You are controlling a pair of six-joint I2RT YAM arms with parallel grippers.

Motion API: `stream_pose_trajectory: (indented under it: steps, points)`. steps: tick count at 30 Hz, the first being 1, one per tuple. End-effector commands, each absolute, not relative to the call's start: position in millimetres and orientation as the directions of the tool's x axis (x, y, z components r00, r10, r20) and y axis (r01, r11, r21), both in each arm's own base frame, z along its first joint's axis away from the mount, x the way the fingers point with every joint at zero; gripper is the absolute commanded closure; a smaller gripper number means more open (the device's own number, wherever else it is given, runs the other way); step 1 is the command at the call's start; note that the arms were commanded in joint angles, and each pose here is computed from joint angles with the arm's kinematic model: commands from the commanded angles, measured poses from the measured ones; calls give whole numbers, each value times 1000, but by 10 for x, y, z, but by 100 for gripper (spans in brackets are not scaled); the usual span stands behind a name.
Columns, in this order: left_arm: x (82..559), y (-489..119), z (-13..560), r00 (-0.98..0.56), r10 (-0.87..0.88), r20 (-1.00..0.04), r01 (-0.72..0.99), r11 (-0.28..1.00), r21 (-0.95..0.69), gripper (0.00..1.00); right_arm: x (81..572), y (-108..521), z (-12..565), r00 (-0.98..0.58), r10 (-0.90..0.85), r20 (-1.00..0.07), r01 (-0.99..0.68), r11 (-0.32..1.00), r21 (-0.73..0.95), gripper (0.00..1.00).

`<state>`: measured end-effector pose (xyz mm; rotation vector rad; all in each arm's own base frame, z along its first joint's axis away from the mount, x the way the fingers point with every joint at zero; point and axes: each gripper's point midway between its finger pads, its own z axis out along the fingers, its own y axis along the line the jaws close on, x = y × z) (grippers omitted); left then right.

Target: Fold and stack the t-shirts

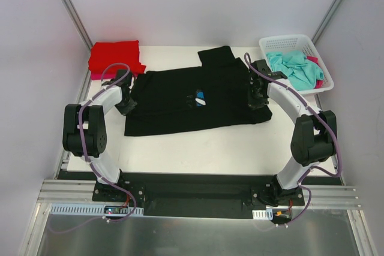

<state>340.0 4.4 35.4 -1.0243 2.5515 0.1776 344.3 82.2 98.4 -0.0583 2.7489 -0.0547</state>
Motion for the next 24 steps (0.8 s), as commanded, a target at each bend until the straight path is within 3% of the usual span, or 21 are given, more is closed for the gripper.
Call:
stream_pose_trajectory:
  steps: [1, 2, 3, 7, 14, 22, 24]
  points:
    - [3504, 146, 467, -657, -620, -429, -683, 730, -10, 87, 3446, 843, 1128, -905, -60, -422, -54, 998, -28, 94]
    - [3511, 139, 479, -661, -616, -429, -678, 735, -10, 80, 3440, 855, 1126, -906, -62, -419, -57, 998, -24, 93]
    - [3515, 150, 517, -656, -615, -437, -679, 734, -14, 59, 3451, 869, 1130, -903, -64, -424, -61, 998, -21, 93]
    - [3525, 193, 741, -625, -609, -488, -683, 730, -35, 1, 3454, 922, 1134, -902, -80, -425, -79, 997, -18, 92]
    - [3474, -69, 1188, -621, -554, -555, -621, 779, -84, 1, 3415, 961, 1121, -904, -92, -417, -94, 995, -15, 92]
    - [3041, -509, 1107, -634, -590, -500, -595, 785, -172, 1, 3379, 953, 1100, -906, -94, -412, -94, 995, -20, 92]
    - [2971, -490, 1101, -625, -595, -505, -601, 780, -175, 6, 3378, 956, 1109, -905, -92, -415, -93, 995, -17, 92]
